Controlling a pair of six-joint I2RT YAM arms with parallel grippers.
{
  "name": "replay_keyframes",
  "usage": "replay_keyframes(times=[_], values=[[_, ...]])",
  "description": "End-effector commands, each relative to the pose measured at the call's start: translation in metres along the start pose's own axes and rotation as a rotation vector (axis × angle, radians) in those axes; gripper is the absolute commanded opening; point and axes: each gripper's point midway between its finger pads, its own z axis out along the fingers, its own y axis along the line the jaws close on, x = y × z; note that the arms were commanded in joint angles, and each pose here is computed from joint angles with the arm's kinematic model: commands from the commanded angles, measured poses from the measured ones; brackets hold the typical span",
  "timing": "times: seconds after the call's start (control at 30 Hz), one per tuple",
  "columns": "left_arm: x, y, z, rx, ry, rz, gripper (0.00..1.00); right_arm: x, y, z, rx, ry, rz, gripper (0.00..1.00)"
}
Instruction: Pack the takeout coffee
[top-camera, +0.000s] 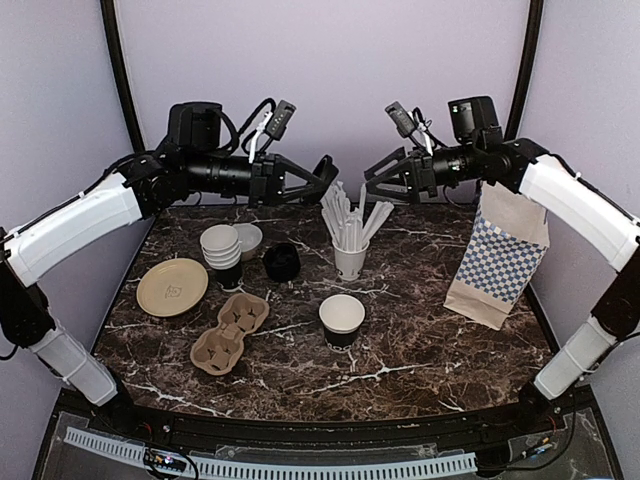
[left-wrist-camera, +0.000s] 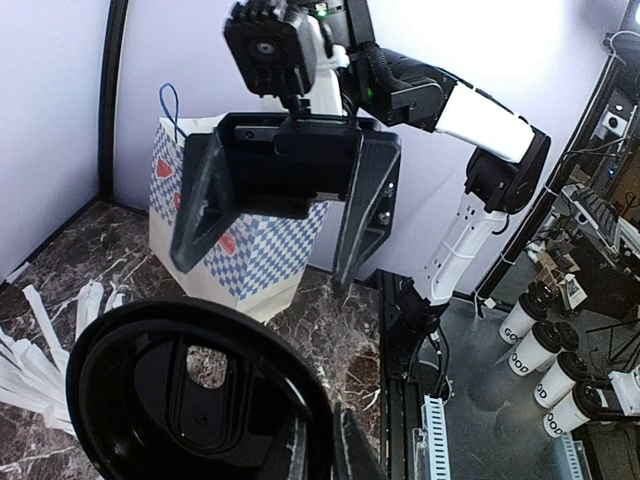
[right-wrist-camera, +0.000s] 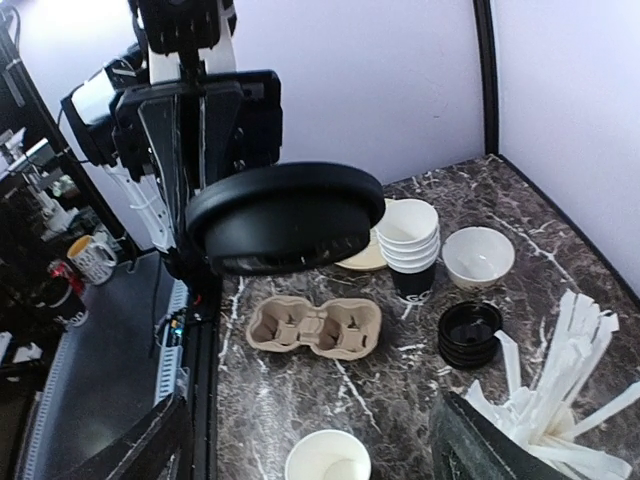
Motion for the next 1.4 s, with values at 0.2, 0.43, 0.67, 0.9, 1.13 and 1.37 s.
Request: replay_keyframes(times=[0.2, 0.43, 0.67, 0.9, 1.13, 1.37], values=[[-0.034, -0.019, -0.009, 0.110, -0.251, 0.042, 0.11, -0.030, 0.012, 0.023, -0.275, -0.123, 0.236, 0.98], [-0.031, -0.016, -0.007, 0.116, -0.278, 0.027, 0.11, -0.030, 0.012, 0.031, -0.310, -0.138, 0.281, 0.97], [-0.034, -0.017, -0.007, 0.133, -0.290, 0.027, 0.11, -0.033, 0.010, 0.039, -0.314, -0.151, 0.311, 0.97], [-0.032, -0.016, -0.004, 0.140, -0.289, 0.015, 0.11, -0.035, 0.007, 0.045, -0.322, -0.154, 0.330, 0.96], [-0.032, -0.013, 0.000, 0.146, -0.287, 0.013, 0.12, -0.036, 0.017, 0.050, -0.362, -0.146, 0.321, 0.96], [-0.030, -0.010, 0.004, 0.158, -0.279, -0.003, 0.12, -0.040, 0.021, 0.048, -0.383, -0.151, 0.322, 0.94]])
